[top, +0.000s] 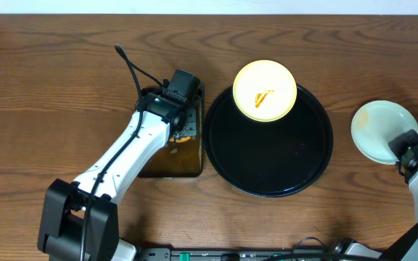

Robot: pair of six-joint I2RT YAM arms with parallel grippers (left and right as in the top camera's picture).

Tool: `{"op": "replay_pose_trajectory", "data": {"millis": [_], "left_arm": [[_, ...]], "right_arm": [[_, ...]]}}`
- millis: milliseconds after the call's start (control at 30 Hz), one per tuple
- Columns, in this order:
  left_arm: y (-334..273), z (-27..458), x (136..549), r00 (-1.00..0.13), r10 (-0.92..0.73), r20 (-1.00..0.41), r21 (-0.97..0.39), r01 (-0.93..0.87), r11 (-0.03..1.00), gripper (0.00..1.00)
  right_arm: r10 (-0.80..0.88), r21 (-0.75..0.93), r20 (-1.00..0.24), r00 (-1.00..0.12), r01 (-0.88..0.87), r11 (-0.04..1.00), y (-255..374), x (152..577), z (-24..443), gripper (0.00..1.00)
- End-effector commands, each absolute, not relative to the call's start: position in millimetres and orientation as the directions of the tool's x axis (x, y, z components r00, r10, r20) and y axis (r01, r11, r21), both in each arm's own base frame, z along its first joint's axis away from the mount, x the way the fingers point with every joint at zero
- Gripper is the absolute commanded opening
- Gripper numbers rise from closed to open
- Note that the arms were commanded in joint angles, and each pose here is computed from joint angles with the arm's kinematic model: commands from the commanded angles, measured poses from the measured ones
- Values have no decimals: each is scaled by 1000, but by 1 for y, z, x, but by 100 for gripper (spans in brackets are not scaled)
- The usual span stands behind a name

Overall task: Clean dirty plates on tray and stack at the side
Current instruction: 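Place the green plate onto the plate stack at right and release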

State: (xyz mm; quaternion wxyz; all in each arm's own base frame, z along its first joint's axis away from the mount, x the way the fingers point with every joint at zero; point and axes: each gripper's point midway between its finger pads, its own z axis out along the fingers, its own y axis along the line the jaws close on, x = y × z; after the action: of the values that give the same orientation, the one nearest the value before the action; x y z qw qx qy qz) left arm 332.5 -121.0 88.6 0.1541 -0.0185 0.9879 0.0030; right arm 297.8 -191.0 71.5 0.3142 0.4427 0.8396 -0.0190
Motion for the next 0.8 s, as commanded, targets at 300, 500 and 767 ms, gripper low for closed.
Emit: {"op": "replay_pose_trajectory", "data": {"millis": [300, 500, 767], "left_arm": [[-106, 90, 339, -945, -48, -324, 49, -67, 997, 9], [-98, 90, 340, -944, -71, -322, 50, -92, 995, 9], [-97, 90, 340, -945, -71, -319, 51, -92, 994, 9]], "right_arm": [[269, 444, -341, -901, 98, 891, 25, 311, 66, 9], [119, 310, -177, -977, 60, 949, 58, 266, 36, 9], [172, 252, -11, -985, 163, 954, 63, 225, 7, 5]]}}
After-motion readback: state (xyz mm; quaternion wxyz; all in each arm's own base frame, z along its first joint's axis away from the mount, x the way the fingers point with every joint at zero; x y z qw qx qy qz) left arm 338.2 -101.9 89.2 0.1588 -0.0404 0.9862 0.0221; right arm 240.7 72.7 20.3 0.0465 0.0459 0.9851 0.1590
